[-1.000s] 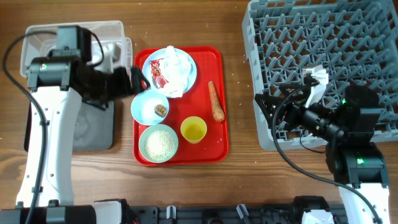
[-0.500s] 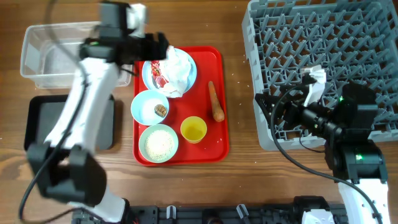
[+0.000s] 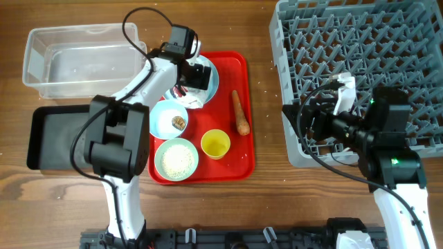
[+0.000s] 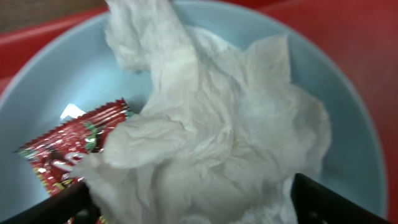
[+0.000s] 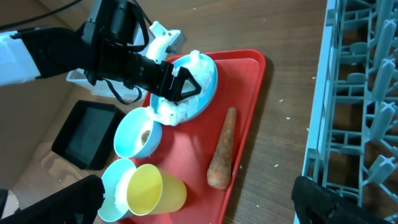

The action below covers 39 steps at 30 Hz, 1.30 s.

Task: Sort waste into correct bins and load items into the dishwasher rack

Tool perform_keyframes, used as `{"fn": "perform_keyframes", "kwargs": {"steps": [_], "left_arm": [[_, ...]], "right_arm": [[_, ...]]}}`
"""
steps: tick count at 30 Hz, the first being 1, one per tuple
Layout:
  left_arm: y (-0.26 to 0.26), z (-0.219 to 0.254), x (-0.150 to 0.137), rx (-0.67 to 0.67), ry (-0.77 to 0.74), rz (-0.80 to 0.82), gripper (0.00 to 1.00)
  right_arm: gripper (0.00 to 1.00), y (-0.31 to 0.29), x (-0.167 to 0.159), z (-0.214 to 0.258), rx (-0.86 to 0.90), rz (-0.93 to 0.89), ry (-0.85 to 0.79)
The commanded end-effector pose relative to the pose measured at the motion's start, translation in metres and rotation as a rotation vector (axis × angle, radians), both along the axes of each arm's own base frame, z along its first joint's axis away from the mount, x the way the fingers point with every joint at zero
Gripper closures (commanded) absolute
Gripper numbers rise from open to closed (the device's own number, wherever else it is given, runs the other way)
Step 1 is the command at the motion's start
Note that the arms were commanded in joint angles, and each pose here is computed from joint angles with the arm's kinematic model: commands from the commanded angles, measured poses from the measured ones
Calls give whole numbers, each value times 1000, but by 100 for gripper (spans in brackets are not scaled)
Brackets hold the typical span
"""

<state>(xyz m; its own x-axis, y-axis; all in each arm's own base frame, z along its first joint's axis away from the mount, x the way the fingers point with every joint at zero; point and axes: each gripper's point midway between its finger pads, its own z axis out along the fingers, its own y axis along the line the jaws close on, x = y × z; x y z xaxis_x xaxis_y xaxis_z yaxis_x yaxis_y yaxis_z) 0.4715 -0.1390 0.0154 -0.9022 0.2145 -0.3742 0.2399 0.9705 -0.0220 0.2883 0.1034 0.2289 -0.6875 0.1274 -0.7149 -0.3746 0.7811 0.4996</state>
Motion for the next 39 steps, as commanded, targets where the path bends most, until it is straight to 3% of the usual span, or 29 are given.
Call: {"fn": "perform_keyframes", "kwargs": {"steps": [1,2,4,5,6,7,11,15,23,29,33,35,39], "left_arm": [[5,-20,-2,65,26,-13,16],[6,-24,-3,69,33,-13,24],[6,-25,-3,69,36,-13,58],[6,-25,-2,67,32,-13,80],[5,-25,-1,65,29,-13,92],[5,-24,0,62,23,-14,96],[4,-19,2,45,12,20,96],[6,17,15,-16,-51,126,96],[48,187,35,-188,-303,314,96],[120,258,20,-202,-446,443,96],[195,259,17,-169,-464,593,96],[236,238,17,-143,-428,676,96],[268,190,28,-121,-353,739,96]], "right_arm": [[0,-2,6,0,-23,0,-10],[0,-2,7,-1,-23,0,-5],[0,-2,8,-3,-23,0,4],[0,-2,8,-4,-23,0,7],[0,-2,9,-5,-23,0,10],[0,-2,9,-6,-23,0,12],[5,-3,10,-7,-24,-3,14],[7,-3,11,-7,-24,-4,14],[11,-3,11,-6,-24,-4,13],[11,-3,11,-6,-24,-3,7],[11,-3,12,-5,-24,-3,2],[11,-3,12,-4,-24,-3,-1],[11,-3,13,-3,-24,-4,-5]]}}
